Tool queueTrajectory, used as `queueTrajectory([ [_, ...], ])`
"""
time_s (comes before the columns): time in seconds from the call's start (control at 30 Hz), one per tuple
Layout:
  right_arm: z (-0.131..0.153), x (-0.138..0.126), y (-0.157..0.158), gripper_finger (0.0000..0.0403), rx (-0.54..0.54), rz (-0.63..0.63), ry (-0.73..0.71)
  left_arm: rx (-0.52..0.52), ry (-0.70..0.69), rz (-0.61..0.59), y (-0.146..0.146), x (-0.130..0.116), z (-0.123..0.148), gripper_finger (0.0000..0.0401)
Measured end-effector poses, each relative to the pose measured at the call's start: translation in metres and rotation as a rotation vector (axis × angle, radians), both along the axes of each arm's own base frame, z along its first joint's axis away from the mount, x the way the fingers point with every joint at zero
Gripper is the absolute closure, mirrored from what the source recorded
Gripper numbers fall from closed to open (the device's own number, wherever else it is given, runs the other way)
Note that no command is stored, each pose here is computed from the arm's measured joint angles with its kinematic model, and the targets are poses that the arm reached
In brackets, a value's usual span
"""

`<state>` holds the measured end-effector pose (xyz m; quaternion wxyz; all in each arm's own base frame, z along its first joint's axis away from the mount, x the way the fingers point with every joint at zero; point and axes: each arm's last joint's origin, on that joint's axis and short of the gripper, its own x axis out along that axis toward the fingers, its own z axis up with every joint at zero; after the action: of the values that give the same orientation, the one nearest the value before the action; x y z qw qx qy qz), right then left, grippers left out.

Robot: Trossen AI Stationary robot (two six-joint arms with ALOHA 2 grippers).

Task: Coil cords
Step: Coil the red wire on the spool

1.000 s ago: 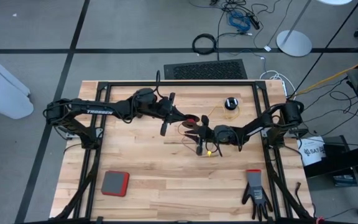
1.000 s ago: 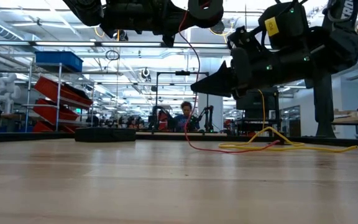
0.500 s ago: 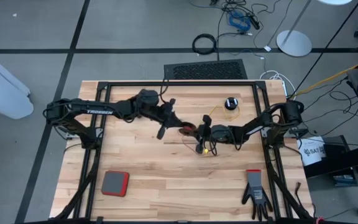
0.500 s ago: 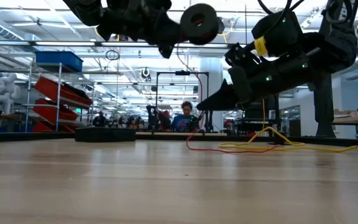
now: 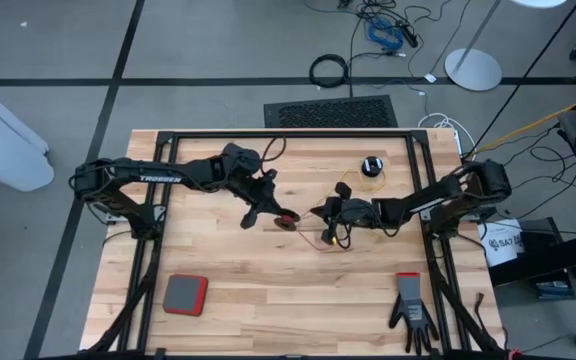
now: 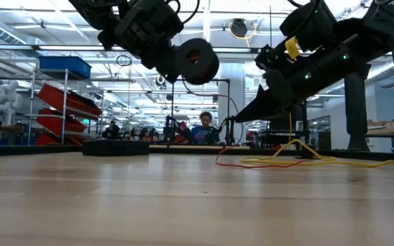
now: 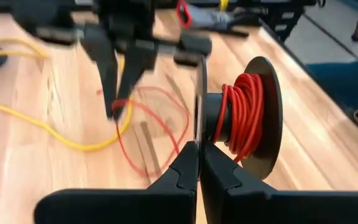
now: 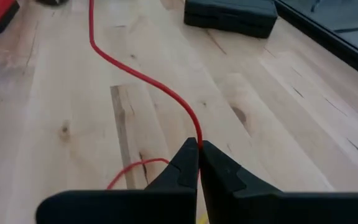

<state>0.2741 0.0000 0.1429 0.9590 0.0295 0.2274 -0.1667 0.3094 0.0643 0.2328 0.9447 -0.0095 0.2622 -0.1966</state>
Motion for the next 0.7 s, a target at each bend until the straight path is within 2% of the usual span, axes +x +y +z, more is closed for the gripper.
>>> queueTrajectory([
  [0.43, 0.024, -0.013, 0.012, 0.0403, 0.024, 0.042, -0.025, 0.218, 0.068, 0.147, 0.006, -0.002, -0.006, 0.0397],
  [0.57, 0.027, -0.016, 0.015, 0.0403, 0.026, 0.024, -0.018, 0.240, 0.078, 0.137, 0.007, -0.003, -0.007, 0.0397],
  [0.7, 0.029, -0.020, 0.013, 0.0403, 0.011, -0.007, -0.003, 0.219, 0.088, 0.104, 0.005, -0.004, -0.009, 0.0397],
])
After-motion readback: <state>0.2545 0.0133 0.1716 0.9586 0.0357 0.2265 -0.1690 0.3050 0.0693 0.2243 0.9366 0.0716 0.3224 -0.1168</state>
